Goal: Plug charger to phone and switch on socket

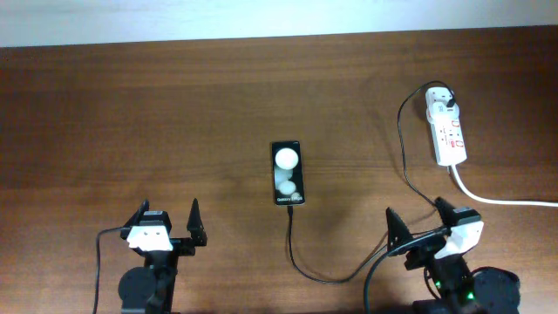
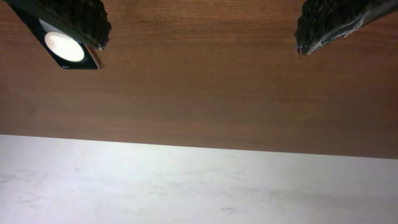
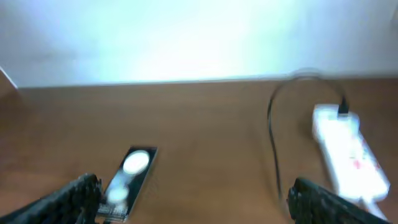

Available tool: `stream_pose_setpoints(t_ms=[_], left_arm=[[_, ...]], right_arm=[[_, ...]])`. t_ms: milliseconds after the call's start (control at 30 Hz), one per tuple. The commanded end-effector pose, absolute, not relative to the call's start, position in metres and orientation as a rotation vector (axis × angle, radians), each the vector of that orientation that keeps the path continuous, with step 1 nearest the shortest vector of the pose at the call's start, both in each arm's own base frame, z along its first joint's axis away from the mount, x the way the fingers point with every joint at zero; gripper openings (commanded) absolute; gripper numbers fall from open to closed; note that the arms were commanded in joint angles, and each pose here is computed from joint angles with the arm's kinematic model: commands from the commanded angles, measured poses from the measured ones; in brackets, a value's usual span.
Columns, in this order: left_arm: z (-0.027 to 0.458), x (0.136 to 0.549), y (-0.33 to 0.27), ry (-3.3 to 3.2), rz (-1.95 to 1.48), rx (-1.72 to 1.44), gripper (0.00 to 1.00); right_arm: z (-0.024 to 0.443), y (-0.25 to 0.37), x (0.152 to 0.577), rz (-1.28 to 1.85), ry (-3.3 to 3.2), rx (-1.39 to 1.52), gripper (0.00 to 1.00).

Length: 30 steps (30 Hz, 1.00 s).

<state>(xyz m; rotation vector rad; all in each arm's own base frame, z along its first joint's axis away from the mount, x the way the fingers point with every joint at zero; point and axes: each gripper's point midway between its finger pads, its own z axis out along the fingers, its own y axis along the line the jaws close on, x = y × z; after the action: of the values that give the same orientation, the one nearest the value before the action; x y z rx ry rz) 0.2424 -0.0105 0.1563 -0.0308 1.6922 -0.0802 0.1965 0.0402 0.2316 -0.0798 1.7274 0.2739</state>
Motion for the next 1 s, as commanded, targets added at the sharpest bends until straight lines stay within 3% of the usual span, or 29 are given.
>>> stream_pose_setpoints(t_ms=[0, 333, 967], left_arm=[[0.155, 0.243, -0.010, 1.691, -0.087, -0.041, 0.99], [0.155, 0.243, -0.010, 1.691, -0.087, -0.041, 0.99], [0.155, 0.243, -0.010, 1.691, -0.087, -0.041, 0.99]], right_arm=[[0.244, 0.039, 0.198, 0.192, 1.655, -0.160, 0.99], [0.253, 0.040, 0.208, 0.183, 1.565, -0.165, 0.99], [0.179, 0.040, 0.238, 0.181, 1.607, -0.160, 0.99]])
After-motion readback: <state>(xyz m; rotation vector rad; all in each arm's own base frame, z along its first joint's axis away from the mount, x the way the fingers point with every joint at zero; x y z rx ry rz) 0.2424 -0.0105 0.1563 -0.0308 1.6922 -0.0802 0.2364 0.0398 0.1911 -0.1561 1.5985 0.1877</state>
